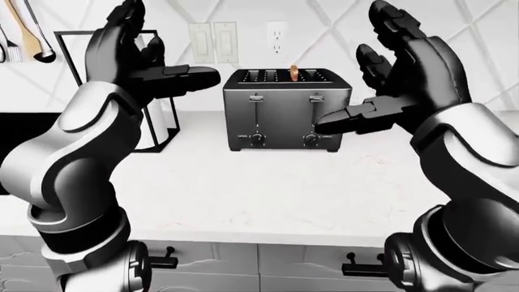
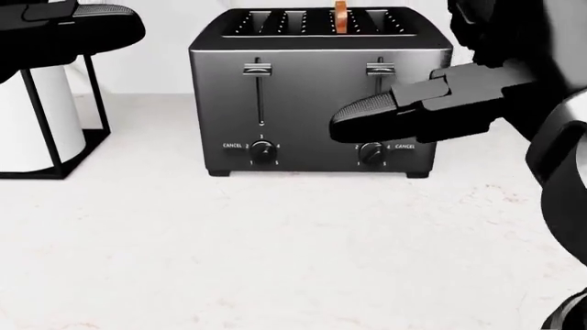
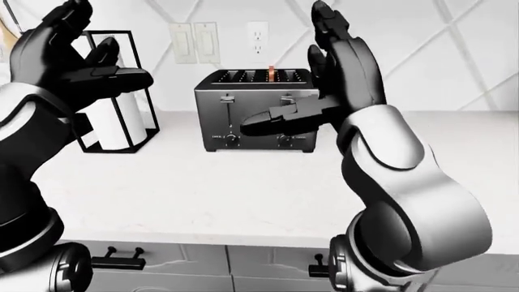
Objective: Push down the lever of the toaster to turn it on.
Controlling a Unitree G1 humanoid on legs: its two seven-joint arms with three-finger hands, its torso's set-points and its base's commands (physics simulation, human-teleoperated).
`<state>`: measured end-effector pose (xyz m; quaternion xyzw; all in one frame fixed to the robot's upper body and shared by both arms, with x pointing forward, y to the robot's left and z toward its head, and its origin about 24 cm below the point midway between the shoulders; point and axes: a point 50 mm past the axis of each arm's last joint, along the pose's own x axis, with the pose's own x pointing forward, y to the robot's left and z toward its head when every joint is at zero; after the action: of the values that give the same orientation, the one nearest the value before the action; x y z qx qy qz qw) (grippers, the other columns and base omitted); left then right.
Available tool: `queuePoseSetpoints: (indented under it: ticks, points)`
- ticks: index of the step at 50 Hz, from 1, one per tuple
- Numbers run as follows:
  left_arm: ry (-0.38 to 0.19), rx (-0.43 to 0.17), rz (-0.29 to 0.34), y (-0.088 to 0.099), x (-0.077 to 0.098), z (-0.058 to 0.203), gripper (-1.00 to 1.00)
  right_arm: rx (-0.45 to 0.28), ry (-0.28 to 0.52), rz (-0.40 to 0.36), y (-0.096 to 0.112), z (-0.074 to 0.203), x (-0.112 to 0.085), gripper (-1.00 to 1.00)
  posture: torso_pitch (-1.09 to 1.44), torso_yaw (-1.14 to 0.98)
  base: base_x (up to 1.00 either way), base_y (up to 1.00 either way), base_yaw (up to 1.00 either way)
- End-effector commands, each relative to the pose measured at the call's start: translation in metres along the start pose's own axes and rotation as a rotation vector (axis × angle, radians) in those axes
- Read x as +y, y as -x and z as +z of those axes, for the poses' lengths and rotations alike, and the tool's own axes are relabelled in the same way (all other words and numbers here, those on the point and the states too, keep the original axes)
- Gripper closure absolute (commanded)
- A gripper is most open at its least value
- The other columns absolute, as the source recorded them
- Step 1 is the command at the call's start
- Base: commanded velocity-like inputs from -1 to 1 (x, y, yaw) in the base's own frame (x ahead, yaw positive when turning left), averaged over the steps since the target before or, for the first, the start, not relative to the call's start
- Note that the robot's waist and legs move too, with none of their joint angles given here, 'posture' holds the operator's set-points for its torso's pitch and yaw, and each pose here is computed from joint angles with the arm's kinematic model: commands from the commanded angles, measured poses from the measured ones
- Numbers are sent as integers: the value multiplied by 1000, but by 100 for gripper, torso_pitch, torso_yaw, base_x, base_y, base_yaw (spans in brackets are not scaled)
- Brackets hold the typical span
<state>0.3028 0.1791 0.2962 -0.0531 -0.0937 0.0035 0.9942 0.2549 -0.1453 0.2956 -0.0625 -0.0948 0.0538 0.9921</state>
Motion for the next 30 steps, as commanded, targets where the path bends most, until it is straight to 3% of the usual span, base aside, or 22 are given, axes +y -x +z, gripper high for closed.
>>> queuePoseSetpoints:
  ticks: [1,16,30]
  points:
    - [6,-74,-5,2,-1,16,-100,-40,11,9,2,7,5,-100,-44,0,0,0,0]
    - [8,-79,0,3,1,18,-100,-36,31,93,21,4,32,-100,-44,0,0,0,0]
    - [6,-79,3,3,1,19,-100,17,90,102,28,-13,30,-100,-44,0,0,0,0]
